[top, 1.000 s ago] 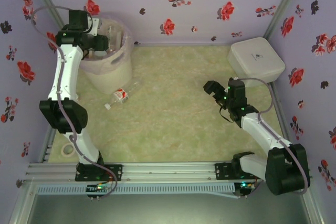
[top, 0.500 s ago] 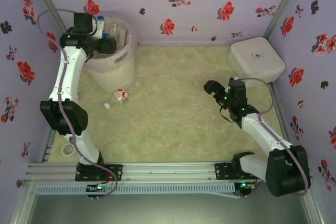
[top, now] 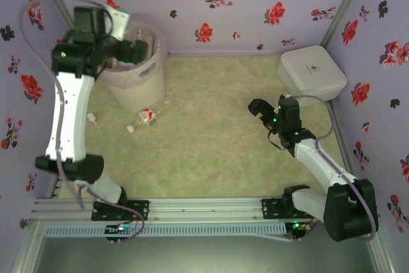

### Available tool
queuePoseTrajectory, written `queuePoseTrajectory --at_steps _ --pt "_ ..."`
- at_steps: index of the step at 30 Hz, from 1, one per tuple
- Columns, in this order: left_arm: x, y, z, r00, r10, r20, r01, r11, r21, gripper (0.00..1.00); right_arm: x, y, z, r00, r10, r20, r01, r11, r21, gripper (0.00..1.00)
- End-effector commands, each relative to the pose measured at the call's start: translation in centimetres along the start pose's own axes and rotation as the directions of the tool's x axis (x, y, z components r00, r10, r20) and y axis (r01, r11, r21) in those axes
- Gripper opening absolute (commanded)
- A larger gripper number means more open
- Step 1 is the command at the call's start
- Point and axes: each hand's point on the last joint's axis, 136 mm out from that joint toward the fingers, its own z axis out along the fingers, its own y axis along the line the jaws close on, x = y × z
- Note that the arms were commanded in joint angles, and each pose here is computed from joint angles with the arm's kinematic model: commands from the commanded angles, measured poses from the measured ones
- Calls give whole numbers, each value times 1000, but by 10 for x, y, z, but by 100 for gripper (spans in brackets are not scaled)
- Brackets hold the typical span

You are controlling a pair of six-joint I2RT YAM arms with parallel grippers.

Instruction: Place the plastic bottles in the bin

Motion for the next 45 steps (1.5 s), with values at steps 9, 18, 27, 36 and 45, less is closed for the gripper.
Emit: queuePoseTrajectory --at_steps 9,18,27,36,45 --pt "134 -184 31 965 224 -134 -171 932 320 100 -12 4 -18 997 -66 46 65 998 24 98" --pt "233 -136 115 878 271 -395 -279 960 38 100 -11 7 -15 998 -47 49 48 999 -16 98" --pt "286 -58 159 862 73 -502 -193 962 -191 100 -11 2 -23 996 -67 64 66 998 14 98" --pt "326 -46 178 795 15 -606 -161 969 -187 100 -14 5 -23 996 -59 69 59 998 6 98" --pt "344 -96 167 747 -1 -664 -67 995 -76 100 -13 5 -23 996 -50 71 50 999 3 98"
